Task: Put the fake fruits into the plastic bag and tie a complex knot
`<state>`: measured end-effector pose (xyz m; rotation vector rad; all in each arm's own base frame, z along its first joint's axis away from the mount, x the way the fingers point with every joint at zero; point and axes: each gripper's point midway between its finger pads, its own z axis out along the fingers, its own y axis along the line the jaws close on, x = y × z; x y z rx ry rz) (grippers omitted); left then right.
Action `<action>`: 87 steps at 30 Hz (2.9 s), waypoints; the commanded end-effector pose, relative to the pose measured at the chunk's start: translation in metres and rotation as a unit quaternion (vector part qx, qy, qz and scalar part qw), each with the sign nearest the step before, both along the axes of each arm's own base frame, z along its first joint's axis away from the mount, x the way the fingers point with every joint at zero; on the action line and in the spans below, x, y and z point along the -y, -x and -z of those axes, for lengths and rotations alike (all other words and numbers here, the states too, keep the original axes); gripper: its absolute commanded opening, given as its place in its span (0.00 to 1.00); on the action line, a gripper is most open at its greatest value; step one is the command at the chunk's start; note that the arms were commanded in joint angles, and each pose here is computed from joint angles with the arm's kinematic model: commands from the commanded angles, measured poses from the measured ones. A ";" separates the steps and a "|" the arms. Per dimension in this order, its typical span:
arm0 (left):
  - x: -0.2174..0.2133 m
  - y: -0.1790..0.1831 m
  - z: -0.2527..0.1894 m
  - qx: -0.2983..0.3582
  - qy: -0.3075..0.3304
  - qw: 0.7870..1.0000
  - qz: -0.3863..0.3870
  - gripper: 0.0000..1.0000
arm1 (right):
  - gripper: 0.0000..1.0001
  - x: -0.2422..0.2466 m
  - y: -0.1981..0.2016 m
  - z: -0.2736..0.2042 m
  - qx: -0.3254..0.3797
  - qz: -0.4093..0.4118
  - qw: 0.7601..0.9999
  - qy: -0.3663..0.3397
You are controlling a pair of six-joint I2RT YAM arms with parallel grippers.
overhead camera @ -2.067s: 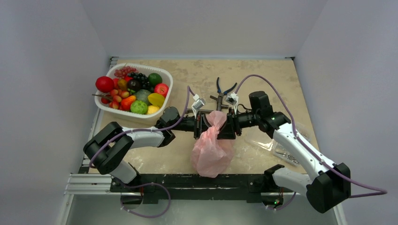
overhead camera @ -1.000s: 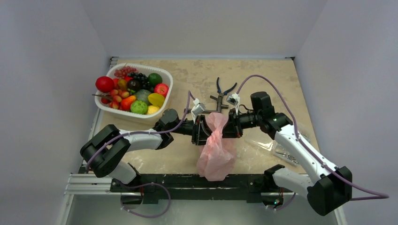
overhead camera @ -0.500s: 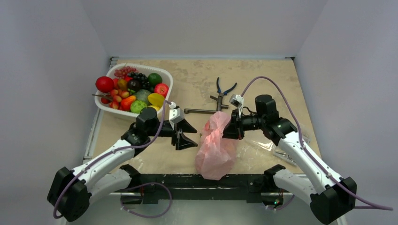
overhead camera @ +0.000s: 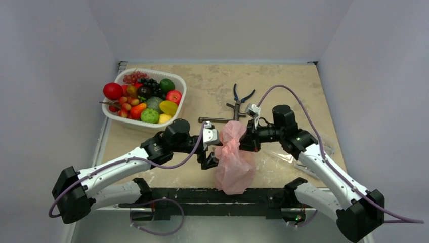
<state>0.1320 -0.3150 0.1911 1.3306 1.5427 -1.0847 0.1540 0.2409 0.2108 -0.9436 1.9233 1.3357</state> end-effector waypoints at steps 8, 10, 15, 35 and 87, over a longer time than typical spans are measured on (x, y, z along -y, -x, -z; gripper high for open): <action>0.026 -0.007 -0.075 0.000 0.067 0.997 -0.043 0.80 | 0.00 -0.005 -0.005 -0.004 0.051 0.023 0.998 0.016; 0.027 -0.010 -0.074 -0.010 0.063 0.996 -0.055 0.70 | 0.00 -0.005 -0.006 -0.004 0.053 0.025 0.998 0.017; 0.014 -0.004 -0.053 -0.031 0.021 0.997 -0.065 0.68 | 0.00 -0.003 -0.006 -0.004 0.054 0.025 0.998 0.024; -0.014 -0.021 -0.044 0.029 0.051 0.988 -0.141 0.00 | 0.00 -0.002 -0.003 -0.008 0.061 0.008 0.998 0.028; -0.154 -0.079 0.039 0.166 -0.161 0.928 -0.294 0.00 | 0.00 0.001 -0.030 0.000 0.019 -0.053 0.998 0.040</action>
